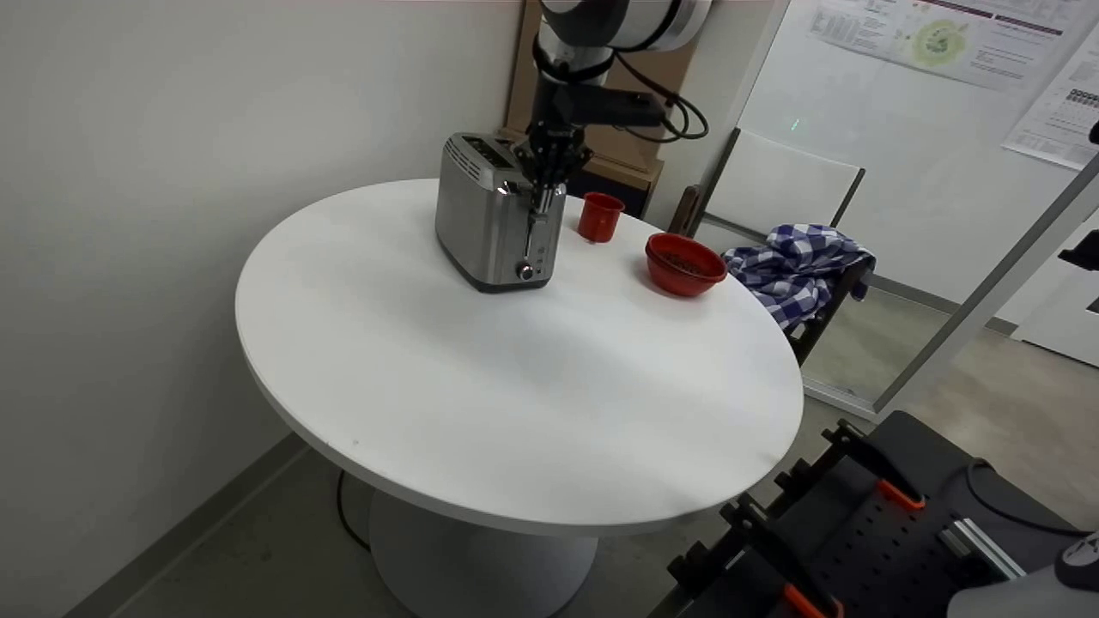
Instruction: Push the toaster lever down
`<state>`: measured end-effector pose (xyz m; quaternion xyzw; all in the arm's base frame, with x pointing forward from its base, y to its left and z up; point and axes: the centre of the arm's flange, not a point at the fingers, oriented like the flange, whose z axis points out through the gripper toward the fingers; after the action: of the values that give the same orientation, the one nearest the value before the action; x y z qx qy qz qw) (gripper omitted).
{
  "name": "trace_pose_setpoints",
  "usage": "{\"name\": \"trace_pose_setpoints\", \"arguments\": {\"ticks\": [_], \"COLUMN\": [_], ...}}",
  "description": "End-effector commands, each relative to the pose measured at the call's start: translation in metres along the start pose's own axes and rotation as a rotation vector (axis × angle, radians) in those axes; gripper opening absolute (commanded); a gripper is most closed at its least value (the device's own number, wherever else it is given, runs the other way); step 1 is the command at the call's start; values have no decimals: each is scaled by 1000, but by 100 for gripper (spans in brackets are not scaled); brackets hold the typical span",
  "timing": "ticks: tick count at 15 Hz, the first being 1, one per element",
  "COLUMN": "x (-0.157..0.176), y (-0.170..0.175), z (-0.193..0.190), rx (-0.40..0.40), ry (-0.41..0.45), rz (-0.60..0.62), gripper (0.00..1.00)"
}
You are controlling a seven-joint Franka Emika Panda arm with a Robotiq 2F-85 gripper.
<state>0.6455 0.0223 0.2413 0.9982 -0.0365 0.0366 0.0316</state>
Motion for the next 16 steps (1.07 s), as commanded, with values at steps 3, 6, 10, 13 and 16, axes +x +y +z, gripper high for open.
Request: {"name": "trace_pose_setpoints", "arguments": {"ticks": [3,6,10,13,16], "x": [18,20,14,3,-6], "y": [-2,-5,-7,1,15], "z": [30,46,67,88,114], "rx": [-11,-7,7,-2,4], "ry": [2,49,22,-4,-61], "rz": [16,-12,-17,-13,39], "gripper": [0,0,0,0,0]}}
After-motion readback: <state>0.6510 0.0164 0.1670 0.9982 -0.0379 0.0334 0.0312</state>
